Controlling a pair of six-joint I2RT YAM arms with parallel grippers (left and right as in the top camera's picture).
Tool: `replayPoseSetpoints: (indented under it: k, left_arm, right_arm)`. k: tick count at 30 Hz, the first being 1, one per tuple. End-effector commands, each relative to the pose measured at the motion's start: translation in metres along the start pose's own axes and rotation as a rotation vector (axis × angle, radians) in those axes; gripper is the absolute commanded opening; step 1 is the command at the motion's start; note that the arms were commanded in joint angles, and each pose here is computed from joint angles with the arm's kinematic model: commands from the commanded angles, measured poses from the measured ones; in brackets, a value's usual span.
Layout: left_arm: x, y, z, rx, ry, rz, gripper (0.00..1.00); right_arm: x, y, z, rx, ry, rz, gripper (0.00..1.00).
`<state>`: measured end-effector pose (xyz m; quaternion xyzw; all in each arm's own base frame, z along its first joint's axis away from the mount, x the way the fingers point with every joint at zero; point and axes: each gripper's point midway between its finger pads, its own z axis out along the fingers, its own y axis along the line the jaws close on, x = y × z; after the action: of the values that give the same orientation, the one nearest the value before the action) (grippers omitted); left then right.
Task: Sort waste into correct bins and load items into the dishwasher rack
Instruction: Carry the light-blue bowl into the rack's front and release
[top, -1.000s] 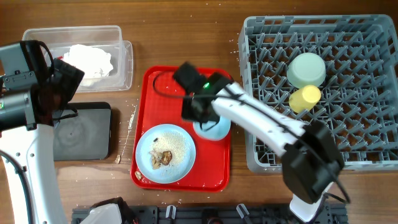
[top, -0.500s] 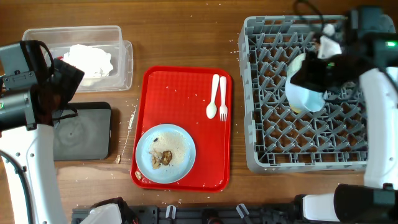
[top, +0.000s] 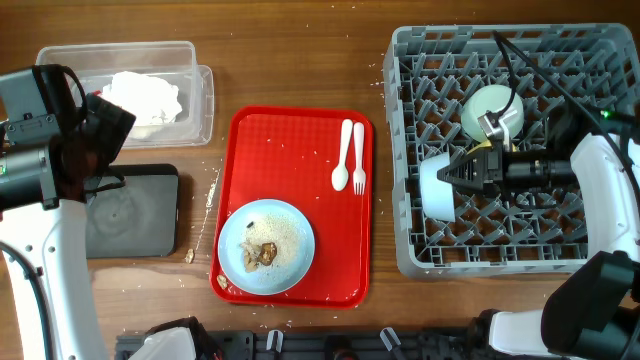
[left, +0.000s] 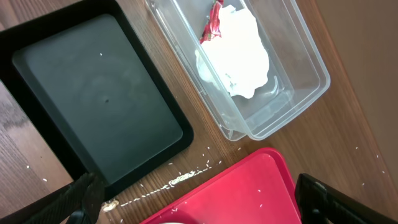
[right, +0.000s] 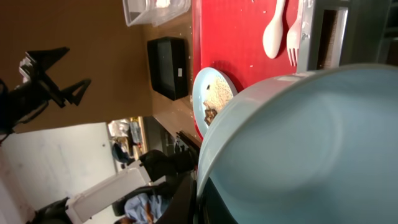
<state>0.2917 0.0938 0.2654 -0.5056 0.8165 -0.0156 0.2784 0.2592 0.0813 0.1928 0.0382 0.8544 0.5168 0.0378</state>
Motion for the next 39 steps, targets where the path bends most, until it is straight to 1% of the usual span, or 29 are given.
replayPoseSetpoints:
  k: [1, 4, 10, 13, 15, 16, 17, 19, 25, 31, 36, 37, 38, 39]
  left_arm:
    - [-0.004, 0.002, -0.001, -0.004, -0.013, -0.008, 1.0]
    - [-0.004, 0.002, -0.001, -0.004, -0.013, -0.008, 1.0]
    - [-0.004, 0.002, -0.001, -0.004, -0.013, -0.008, 1.0]
    - [-0.004, 0.002, -0.001, -0.004, -0.013, -0.008, 1.0]
    - [-0.004, 0.002, -0.001, -0.004, -0.013, -0.008, 1.0]
    - [-0.004, 0.002, -0.001, -0.004, -0.013, -0.008, 1.0]
    - [-0.004, 0.002, -0.001, -0.004, -0.013, -0.008, 1.0]
    - [-0.004, 0.002, -0.001, -0.004, -0.013, -0.008, 1.0]
    - [-0.004, 0.002, -0.001, -0.004, -0.013, -0.008, 1.0]
    - [-0.004, 0.002, -0.001, -0.004, -0.013, -0.008, 1.0]
    - [-0.004, 0.002, -0.001, -0.004, -0.013, -0.008, 1.0]
    - [-0.004, 0.002, -0.001, -0.004, -0.013, -0.008, 1.0]
    - [-0.004, 0.002, -0.001, -0.004, -0.013, -0.008, 1.0]
    - [-0.004, 0.002, -0.001, -0.004, -0.013, -0.008, 1.0]
  right_arm:
    - [-0.006, -0.005, -0.006, 0.004, -0.039, 0.017, 0.04]
    - [-0.009, -0.026, -0.014, 0.098, -0.057, 0.095, 0.04]
    - [-0.011, -0.034, -0.021, 0.121, -0.076, 0.106, 0.08]
    - [-0.008, -0.04, -0.022, 0.158, -0.065, 0.131, 0.07]
    - [-0.01, -0.034, -0.021, 0.119, -0.074, 0.13, 0.04]
    - [-0.011, -0.026, -0.02, 0.076, -0.084, 0.125, 0.04]
    - [-0.013, -0.005, -0.02, -0.036, -0.103, 0.09, 0.04]
    - [-0.012, 0.004, -0.02, -0.084, -0.107, 0.077, 0.04]
    - [-0.003, -0.017, -0.015, -0.005, -0.069, 0.098, 0.05]
    - [0.001, -0.03, -0.007, -0.003, -0.068, 0.15, 0.05]
    - [0.0, -0.053, -0.018, 0.132, -0.073, 0.237, 0.06]
    - [-0.002, -0.057, -0.024, 0.169, -0.084, 0.252, 0.08]
    - [-0.004, -0.062, -0.029, 0.212, -0.091, 0.27, 0.11]
    - [-0.004, -0.072, -0.038, 0.292, -0.095, 0.298, 0.14]
